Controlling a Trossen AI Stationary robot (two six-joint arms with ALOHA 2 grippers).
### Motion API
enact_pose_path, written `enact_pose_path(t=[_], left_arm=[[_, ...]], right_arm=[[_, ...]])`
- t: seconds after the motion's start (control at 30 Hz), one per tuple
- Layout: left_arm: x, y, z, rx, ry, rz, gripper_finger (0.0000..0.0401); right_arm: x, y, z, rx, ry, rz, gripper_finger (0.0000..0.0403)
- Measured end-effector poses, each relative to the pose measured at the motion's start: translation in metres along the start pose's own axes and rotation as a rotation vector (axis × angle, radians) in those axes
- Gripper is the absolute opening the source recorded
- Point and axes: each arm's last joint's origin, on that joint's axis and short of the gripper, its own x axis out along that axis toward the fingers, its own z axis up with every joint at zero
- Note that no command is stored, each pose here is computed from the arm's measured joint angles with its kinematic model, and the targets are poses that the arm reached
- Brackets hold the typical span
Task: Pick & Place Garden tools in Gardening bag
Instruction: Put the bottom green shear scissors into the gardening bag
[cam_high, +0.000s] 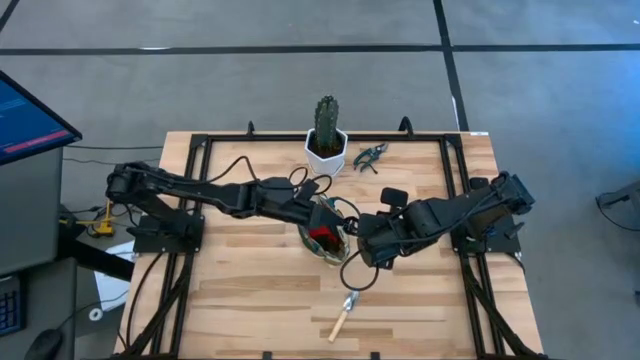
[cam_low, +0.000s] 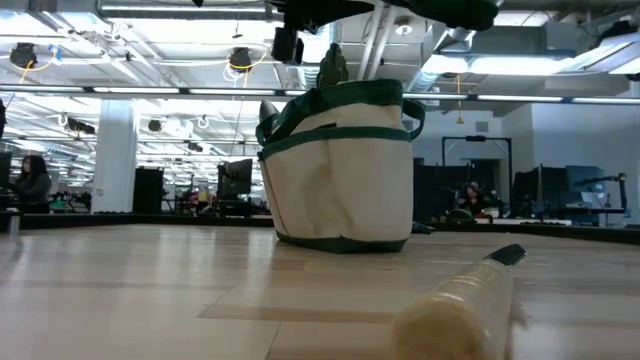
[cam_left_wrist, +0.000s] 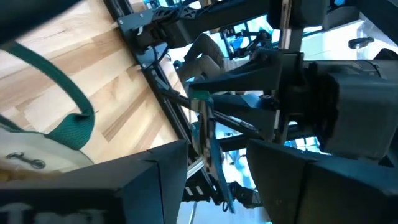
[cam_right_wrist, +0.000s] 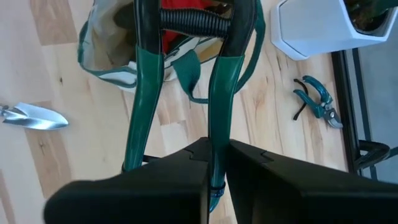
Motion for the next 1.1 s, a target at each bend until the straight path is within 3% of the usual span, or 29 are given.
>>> enact_pose_path(t=[0.33,0.87,1.1], left_arm=[[0.0000,0.0001,0.0000,0.000,0.000,0.001,0.0146],[0.0000,0.0009,0.0010,0.116,-0.038,0.020,0.0025],[0.0000,0.0006,0.0013,0.170,-0.044,0.019,0.0018]], right_arm=[[0.0010,-0.0017,0.0011,0.008,-0.001,-0.002,0.0016],[0.0026,-0.0045,0.0027,0.019,0.000,-0.008,0.0016],[0.0026,-0.0047,0.0026,0.018,0.001,-0.011,0.0016]])
